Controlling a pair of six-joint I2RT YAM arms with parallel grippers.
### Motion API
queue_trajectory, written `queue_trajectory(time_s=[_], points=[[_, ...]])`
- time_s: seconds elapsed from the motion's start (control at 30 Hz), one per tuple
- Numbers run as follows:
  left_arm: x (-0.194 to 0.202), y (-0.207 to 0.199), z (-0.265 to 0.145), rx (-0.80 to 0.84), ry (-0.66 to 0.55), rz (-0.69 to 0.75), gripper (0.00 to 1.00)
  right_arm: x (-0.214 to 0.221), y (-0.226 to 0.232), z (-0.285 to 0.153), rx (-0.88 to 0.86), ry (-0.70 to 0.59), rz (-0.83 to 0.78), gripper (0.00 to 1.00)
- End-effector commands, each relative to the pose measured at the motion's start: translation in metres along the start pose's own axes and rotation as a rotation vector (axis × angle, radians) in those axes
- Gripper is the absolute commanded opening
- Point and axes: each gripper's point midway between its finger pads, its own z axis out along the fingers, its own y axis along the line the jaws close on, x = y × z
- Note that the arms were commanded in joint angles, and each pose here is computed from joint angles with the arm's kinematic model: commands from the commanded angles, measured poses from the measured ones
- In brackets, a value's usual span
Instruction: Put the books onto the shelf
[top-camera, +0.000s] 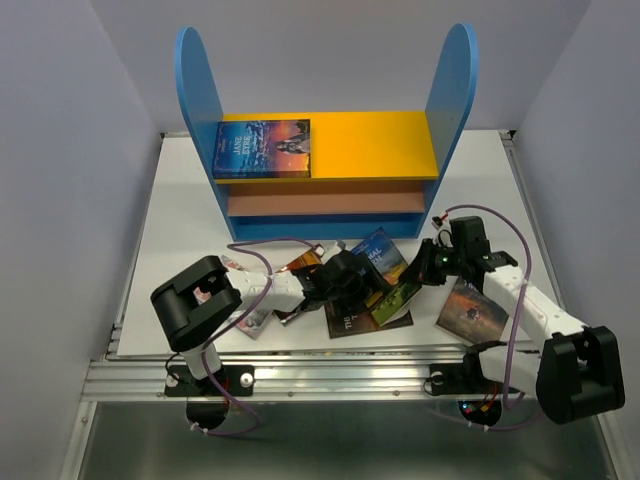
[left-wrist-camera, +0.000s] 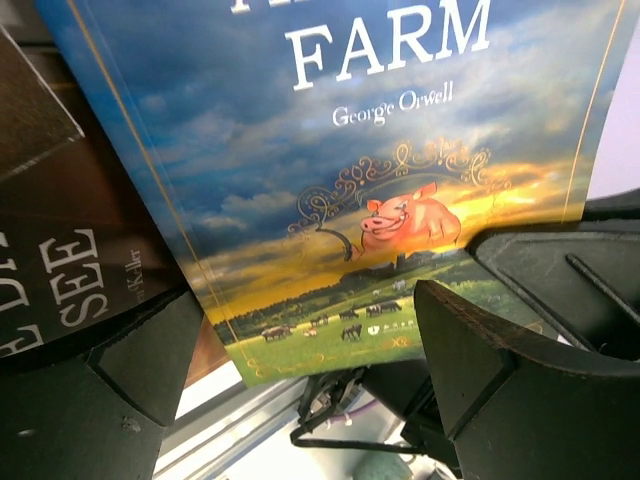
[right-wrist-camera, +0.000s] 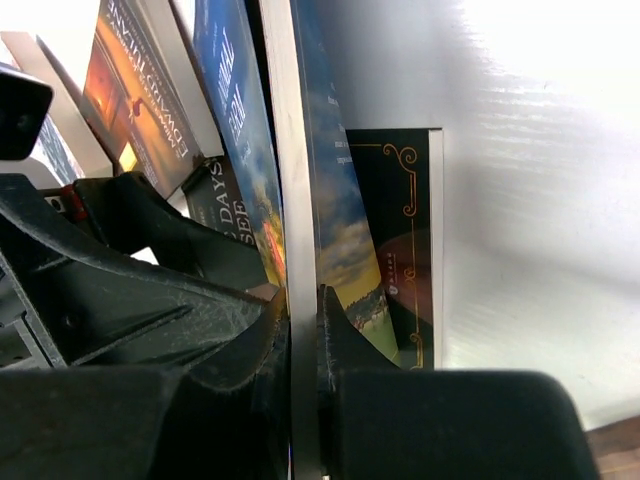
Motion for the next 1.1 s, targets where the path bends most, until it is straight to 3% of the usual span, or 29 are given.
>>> queue_trajectory(time_s=[0.0, 0.47, 0.67, 0.9, 1.0, 1.07], points=[[-0.019, -0.016, -0.016, 0.043, -0.090, 0.033, 0.99, -0.023, 0.019, -0.015, 0.006, -0.090, -0.004, 0.01], [-0.028, -0.046, -0.057, 0.229, -0.141, 0.032, 0.99, -0.060, 0.103, -0.070, -0.252, -0.202, -0.011, 0.01], [-0.040, -0.075, -0.088, 0.354, -0.208, 0.039, 0.95, -0.052, 0.137, -0.086, -0.421, -0.135, -0.031, 0.01], [-0.043, -0.103, -0.117, 0.505, -0.230, 0.048, 0.65, -0.052, 0.157, -0.100, -0.520, -0.147, -0.036, 0.01], [-0.044, -0.109, -0.125, 0.532, -0.236, 0.049, 0.34, -0.053, 0.158, -0.100, -0.522, -0.147, -0.032, 0.01], [-0.045, -0.111, -0.128, 0.541, -0.245, 0.052, 0.21, -0.052, 0.156, -0.098, -0.517, -0.144, -0.025, 0.01]])
